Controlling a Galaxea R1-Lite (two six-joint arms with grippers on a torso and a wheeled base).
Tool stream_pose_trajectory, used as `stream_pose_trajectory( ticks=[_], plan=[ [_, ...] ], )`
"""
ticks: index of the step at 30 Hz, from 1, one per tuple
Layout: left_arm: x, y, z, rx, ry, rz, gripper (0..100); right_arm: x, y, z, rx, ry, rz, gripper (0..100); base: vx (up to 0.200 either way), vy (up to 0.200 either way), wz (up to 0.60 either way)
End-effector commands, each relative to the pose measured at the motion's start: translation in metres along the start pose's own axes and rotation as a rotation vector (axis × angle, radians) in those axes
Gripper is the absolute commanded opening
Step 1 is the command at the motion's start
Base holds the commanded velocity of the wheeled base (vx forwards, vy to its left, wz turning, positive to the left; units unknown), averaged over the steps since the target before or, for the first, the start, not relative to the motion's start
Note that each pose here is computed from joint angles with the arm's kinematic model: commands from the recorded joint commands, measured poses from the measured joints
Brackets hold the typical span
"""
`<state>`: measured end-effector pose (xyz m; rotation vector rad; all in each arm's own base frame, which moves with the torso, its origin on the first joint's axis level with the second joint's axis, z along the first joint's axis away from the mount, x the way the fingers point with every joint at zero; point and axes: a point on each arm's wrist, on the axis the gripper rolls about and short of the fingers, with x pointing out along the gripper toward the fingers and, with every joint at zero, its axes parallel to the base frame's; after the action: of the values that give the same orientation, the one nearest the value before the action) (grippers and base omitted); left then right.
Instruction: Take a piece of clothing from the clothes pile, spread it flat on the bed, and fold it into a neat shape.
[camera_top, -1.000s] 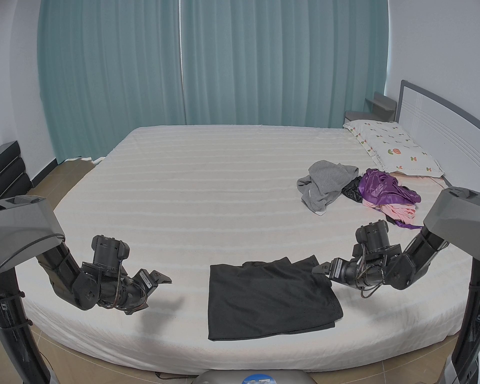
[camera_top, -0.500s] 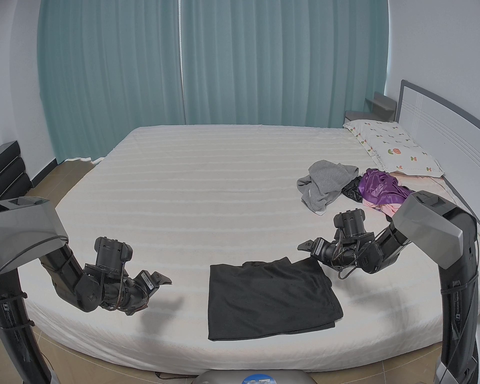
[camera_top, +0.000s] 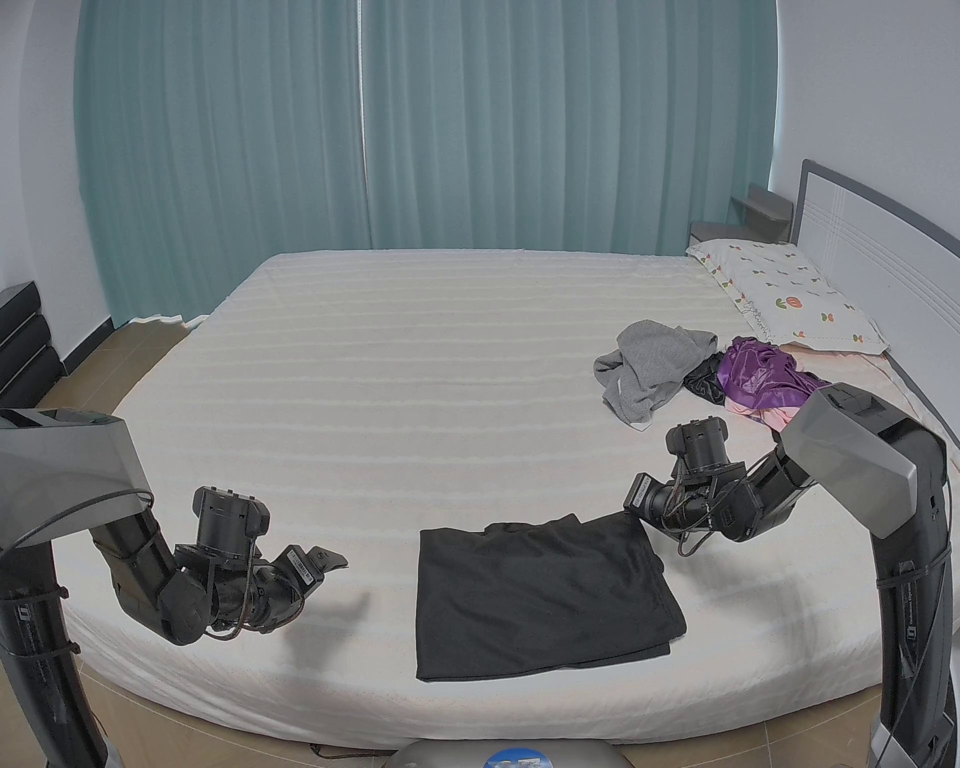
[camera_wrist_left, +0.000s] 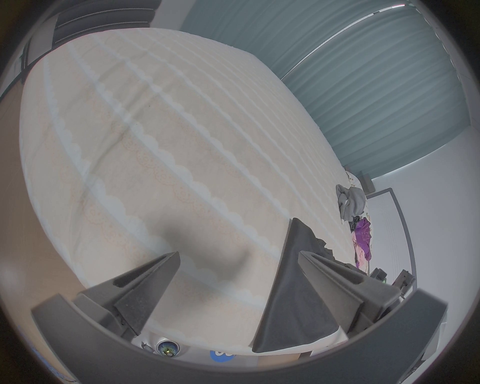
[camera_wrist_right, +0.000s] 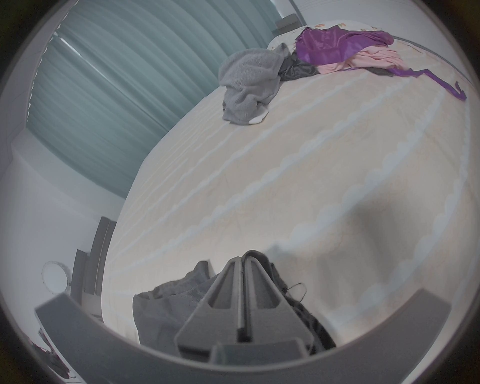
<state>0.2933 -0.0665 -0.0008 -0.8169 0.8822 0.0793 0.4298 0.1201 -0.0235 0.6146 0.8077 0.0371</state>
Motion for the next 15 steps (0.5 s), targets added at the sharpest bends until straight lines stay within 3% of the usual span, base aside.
stream_pose_trajectory(
  ticks=[1,12,15],
  plan=[
    [0.002,0.004,-0.003,-0.001,0.012,0.015,100,-0.009,-0.005,0.013,0.022,-0.027,-0.004,0,0.0,0.0,0.0],
    [0.006,-0.003,0.001,0.003,-0.002,-0.009,100,-0.006,-0.023,0.012,0.047,-0.013,-0.046,0,0.0,0.0,0.0],
    [0.012,-0.016,0.005,0.018,-0.017,-0.044,100,-0.004,-0.025,0.01,0.048,-0.007,-0.051,0,0.0,0.0,0.0]
  ],
)
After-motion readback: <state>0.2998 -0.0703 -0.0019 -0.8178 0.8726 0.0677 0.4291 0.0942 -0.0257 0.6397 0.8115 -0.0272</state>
